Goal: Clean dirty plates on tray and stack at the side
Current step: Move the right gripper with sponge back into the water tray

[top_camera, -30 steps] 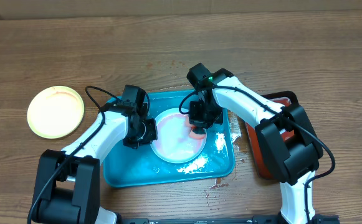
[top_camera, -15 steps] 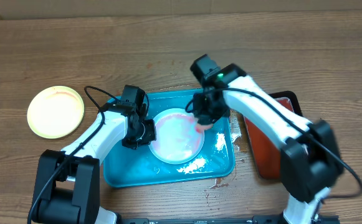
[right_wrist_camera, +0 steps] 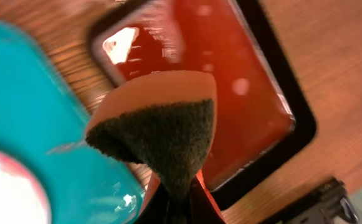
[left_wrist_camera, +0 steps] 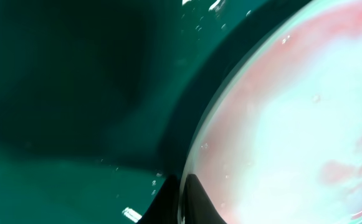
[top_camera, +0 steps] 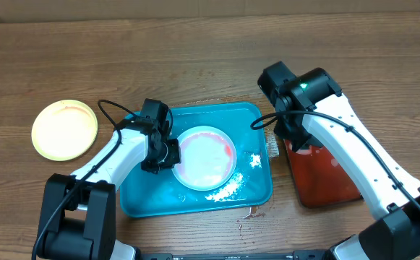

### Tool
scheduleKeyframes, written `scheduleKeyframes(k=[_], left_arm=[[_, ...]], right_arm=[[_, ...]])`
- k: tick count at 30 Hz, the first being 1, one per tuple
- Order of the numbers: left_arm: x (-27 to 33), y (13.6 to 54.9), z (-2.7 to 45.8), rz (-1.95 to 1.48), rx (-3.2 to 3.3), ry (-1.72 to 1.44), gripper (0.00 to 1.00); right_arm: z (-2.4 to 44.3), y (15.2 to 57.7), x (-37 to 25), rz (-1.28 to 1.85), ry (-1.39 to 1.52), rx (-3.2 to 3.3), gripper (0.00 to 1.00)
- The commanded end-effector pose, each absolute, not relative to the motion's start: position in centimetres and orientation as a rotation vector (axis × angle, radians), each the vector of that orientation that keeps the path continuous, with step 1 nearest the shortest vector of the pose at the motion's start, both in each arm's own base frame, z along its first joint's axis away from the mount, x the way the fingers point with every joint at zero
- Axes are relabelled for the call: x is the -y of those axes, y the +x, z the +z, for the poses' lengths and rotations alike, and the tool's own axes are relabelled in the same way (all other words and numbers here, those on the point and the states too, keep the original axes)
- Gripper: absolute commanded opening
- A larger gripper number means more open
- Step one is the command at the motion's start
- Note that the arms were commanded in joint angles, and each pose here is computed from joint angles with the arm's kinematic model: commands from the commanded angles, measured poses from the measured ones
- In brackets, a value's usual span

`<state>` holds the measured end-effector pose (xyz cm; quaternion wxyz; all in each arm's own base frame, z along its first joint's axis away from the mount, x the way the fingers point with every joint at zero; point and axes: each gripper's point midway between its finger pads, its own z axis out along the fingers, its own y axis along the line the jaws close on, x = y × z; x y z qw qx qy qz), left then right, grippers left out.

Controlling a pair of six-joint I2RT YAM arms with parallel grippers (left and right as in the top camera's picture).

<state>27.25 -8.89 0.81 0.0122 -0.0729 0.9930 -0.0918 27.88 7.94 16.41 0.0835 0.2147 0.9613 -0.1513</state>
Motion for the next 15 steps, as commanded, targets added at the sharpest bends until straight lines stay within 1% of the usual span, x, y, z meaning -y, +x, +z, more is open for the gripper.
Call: scheduleKeyframes(k=[1,5,8,10,15], left_arm=[[8.1,28.4,1.9,-0.224,-3.067,-0.26,0.04],[7.5,30.1,5.3,-0.166,-3.0,-0.237,0.04],[7.3,31.1,8.2,-0.133,-2.941,-0.2,0.04],[6.9,31.5,10.0,-0.078,-2.902,-0.186,0.04],[6.0,31.8,14.0,0.15,-2.818,-0.102,0.04]], right_arm=[[14.1,27.2,-6.3,-0.551,0.762,-2.824,0.04],[8.8,25.4,-6.1,-0.511,0.83,-2.91,0.04],[5.8,24.1,-5.5,-0.488,0.893,-2.946,0.04],[4.3,23.2,-4.7,-0.488,0.945,-2.961,0.04],[2.5,22.1,-2.6,-0.486,1.081,-2.969,0.04]])
